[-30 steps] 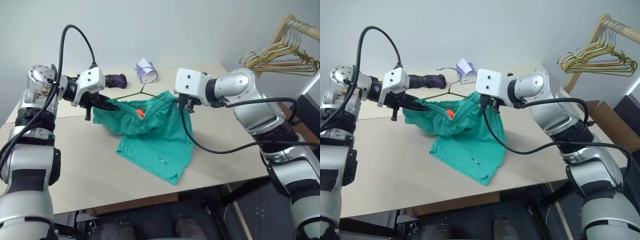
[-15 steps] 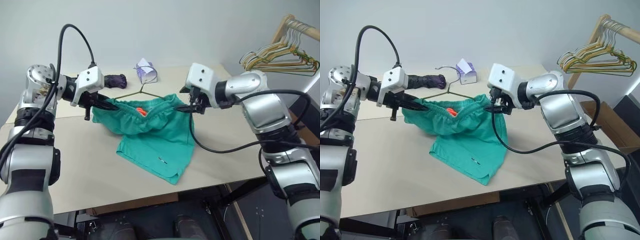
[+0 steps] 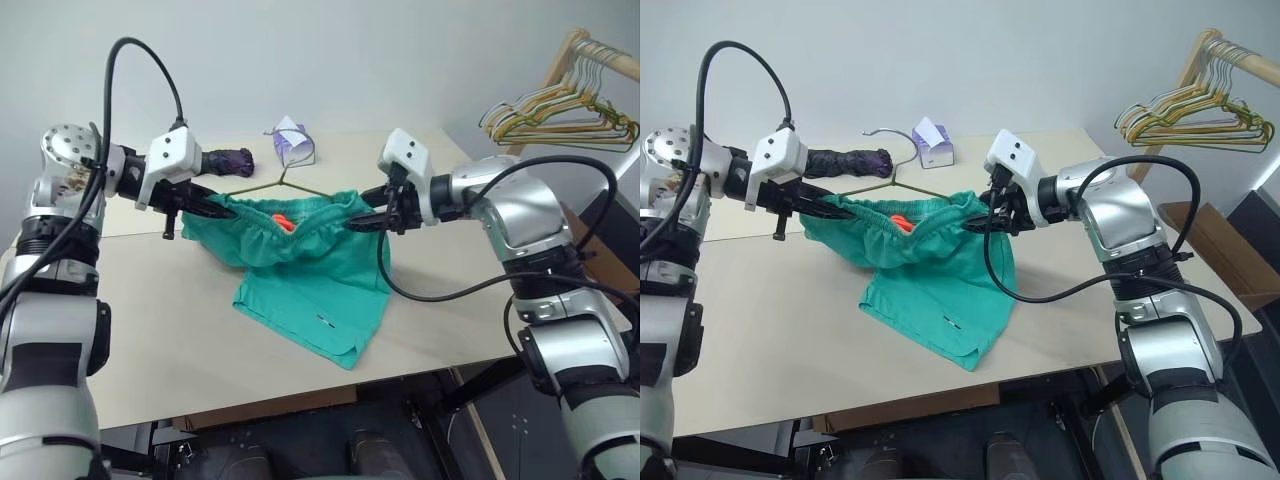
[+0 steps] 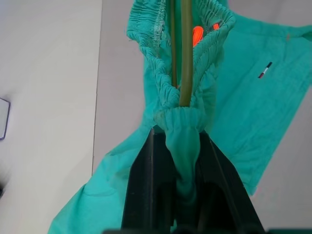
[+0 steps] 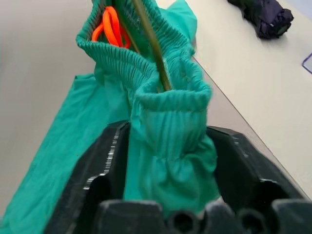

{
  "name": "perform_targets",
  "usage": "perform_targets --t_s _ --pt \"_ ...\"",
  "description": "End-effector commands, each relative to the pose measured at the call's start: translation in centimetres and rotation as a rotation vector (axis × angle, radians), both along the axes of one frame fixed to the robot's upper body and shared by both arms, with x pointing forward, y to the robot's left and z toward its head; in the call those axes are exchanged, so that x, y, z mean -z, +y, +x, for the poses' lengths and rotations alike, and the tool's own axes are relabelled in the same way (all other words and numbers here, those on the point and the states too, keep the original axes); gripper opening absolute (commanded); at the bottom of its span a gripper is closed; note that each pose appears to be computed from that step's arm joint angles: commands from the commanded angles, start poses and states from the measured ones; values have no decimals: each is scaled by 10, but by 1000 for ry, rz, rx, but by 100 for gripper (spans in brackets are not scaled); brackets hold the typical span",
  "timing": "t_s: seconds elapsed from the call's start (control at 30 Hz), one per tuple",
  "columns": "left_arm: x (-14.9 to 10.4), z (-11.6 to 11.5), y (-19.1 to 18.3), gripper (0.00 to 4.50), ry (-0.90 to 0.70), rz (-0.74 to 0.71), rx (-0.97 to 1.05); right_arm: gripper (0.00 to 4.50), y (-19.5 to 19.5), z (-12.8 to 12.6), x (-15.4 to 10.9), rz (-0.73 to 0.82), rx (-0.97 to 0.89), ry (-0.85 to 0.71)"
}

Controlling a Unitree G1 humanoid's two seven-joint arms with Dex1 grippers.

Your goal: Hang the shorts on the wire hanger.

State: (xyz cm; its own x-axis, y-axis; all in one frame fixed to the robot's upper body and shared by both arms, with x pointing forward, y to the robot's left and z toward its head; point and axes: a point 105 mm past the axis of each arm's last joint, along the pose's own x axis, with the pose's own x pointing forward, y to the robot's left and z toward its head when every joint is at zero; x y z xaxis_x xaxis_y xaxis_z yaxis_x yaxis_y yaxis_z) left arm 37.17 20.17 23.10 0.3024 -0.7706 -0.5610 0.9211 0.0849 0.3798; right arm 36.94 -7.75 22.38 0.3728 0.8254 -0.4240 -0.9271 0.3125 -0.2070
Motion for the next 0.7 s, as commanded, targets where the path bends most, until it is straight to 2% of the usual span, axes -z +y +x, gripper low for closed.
perform_targets --t_s 0.03,0.13,0.2,0.4,0.7 --pt "-16 -3 -5 11 -43 -34 32 157 4 -2 -22 36 -26 -69" --pt "-17 -4 -6 11 -42 -39 41 57 4 -2 -19 28 -35 -77" --pt "-18 -4 -8 11 -39 -53 44 12 5 -5 -18 26 -52 -89" --pt "-19 3 -7 11 -44 -98 11 9 6 -12 -16 24 -92 -119" --pt "-19 19 2 282 -118 -139 -99 0 -5 -14 -11 41 -36 -98"
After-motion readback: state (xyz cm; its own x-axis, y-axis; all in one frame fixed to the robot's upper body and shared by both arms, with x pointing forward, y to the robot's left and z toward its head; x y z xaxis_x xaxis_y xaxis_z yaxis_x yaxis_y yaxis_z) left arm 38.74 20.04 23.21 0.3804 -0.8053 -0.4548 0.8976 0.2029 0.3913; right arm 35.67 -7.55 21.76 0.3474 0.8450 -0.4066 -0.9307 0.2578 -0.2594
